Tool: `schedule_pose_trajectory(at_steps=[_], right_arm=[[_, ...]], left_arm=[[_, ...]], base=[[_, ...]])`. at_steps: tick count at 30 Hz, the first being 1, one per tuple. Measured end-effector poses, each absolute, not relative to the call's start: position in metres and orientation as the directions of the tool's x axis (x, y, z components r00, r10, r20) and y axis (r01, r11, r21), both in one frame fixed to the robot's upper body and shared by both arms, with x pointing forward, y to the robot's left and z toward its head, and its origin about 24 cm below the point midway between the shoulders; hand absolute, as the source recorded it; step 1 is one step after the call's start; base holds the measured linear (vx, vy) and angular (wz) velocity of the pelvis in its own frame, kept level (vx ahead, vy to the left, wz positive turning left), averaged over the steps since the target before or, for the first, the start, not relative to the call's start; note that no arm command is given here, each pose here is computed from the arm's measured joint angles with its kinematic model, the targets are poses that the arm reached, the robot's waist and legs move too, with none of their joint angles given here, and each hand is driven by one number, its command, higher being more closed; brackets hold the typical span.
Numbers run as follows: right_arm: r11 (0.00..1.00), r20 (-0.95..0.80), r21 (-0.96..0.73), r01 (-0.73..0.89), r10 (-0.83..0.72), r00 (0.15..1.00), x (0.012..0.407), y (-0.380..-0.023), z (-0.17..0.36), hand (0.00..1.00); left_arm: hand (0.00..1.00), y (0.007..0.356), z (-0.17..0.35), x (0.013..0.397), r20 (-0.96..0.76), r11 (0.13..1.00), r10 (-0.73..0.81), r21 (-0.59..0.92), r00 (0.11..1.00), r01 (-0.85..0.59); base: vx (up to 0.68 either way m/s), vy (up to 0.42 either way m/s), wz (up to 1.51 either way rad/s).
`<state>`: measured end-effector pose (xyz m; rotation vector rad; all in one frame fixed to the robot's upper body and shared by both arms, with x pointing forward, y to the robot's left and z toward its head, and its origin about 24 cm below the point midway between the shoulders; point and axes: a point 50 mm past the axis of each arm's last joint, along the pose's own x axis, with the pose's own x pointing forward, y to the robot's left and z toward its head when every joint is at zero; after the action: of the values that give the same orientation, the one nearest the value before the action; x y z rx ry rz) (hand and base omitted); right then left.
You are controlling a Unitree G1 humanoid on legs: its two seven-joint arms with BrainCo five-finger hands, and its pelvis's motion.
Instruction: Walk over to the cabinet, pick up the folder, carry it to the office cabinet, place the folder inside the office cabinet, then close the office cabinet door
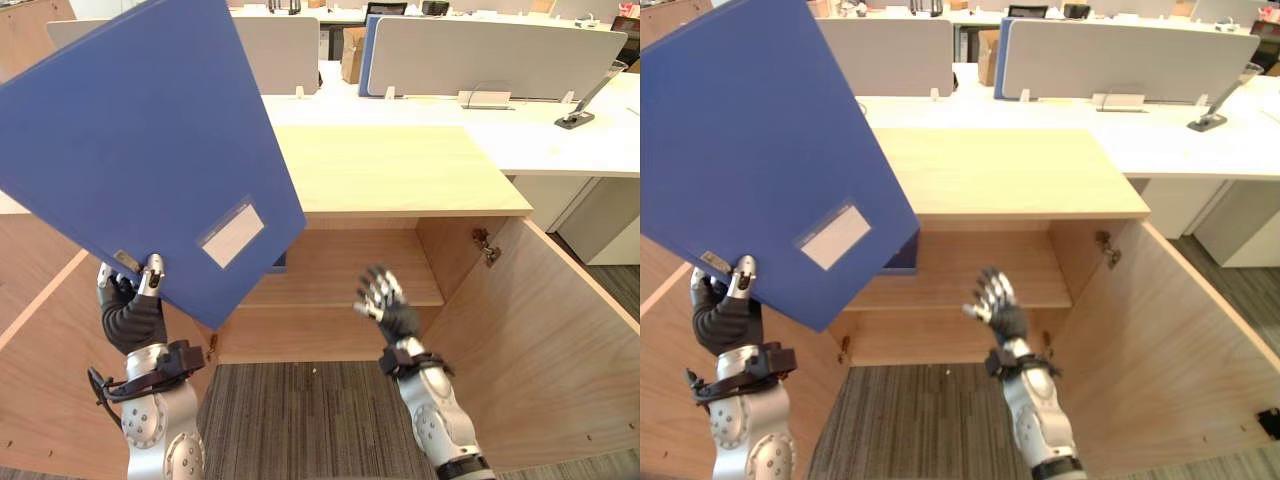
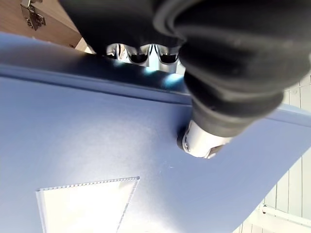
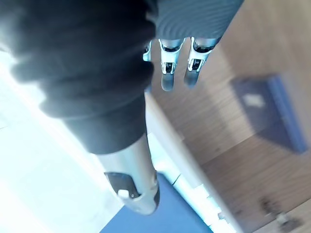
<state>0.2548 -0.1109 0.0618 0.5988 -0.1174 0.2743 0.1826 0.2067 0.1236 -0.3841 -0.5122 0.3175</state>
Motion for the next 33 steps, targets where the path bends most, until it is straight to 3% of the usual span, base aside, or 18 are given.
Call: schedule_pose_trajectory(at_steps=[6,11,21,28,33], right_arm=[[0.738,0.443,0.453,-0.501,0.301,0.844,0.287,-0.097,0.132,0.0],[0.715,0.482,0.302,-0.631,0.456,0.748,0.31,-0.067,0.165,0.0],[0.738,0.423,0.16,-0.655,0.549,0.721,0.354,-0.044,0.201,0.0],[0.801,0.341,0.097,-0.591,0.531,0.776,0.37,-0.044,0.199,0.0],[0.853,0.321,-0.11,-0.51,0.517,0.794,0.372,-0.042,0.201,0.0]], left_arm=[[1.0,0.209,0.112,0.187,0.38,0.905,0.351,-0.373,0.856,-0.205],[1.0,0.201,0.105,0.194,0.353,0.924,0.284,-0.35,0.891,-0.156],[1.0,0.188,0.104,0.206,0.339,0.895,0.253,-0.437,0.906,-0.086],[1.0,0.176,0.107,0.209,0.356,0.911,0.161,-0.413,0.92,0.001],[1.0,0.173,0.108,0.21,0.362,0.911,0.143,-0.412,0.921,0.02]], base=[[-0.05,0.017,0.01],[-0.01,0.0,0.0],[-0.01,-0.002,0.08],[-0.01,0.005,0.05],[-0.03,0.002,0.06]])
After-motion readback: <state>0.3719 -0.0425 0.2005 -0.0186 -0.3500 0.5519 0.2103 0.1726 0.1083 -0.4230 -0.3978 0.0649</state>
